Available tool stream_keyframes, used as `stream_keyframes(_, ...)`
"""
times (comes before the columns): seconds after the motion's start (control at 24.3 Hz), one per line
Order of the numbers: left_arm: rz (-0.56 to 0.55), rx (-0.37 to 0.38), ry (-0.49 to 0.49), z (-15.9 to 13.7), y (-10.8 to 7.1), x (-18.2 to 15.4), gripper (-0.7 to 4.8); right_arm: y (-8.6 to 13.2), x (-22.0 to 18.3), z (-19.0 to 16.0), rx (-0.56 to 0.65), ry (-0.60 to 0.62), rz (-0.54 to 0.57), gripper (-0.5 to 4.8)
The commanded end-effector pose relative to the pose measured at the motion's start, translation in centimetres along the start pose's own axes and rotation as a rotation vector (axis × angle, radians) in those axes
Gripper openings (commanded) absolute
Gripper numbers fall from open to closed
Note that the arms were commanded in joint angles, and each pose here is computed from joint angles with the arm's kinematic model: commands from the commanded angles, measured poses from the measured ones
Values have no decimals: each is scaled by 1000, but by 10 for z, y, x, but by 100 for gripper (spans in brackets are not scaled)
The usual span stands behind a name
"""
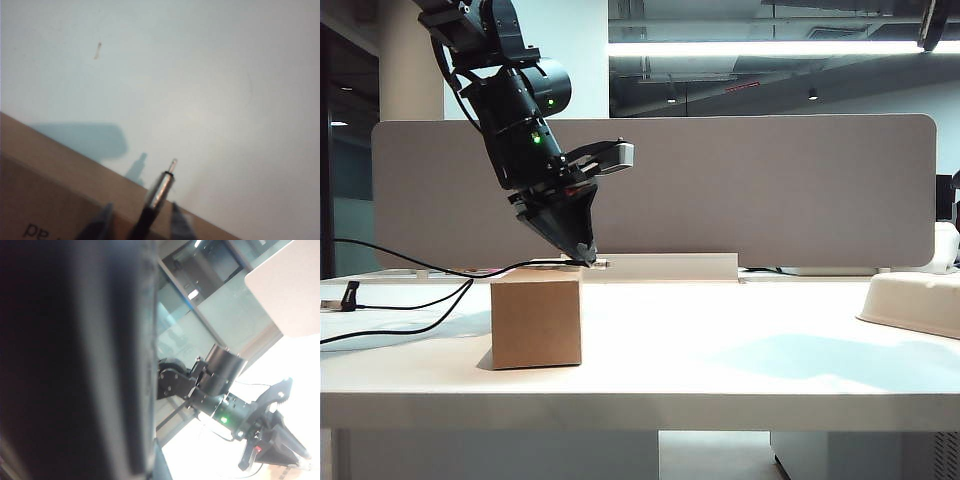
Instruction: Pick up the charging cable and the phone, plug the charging cable into the charging port on the phone, and finally place them back on the table.
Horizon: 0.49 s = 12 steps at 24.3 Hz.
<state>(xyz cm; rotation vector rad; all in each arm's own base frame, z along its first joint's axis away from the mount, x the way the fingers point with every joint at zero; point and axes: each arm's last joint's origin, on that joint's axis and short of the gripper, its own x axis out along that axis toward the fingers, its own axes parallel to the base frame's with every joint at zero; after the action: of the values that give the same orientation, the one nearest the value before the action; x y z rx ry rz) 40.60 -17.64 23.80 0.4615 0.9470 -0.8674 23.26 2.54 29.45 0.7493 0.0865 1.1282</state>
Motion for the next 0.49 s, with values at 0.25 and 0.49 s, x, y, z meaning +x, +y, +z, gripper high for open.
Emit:
stream_keyframes(0.25, 6, 56, 20, 2, -7, -5, 184, 4, 1, 3, -40, -11, 20, -5)
stream_keyframes(0.49, 151, 331, 115, 14, -30, 4, 185, 4, 1, 3, -40, -11, 20, -5)
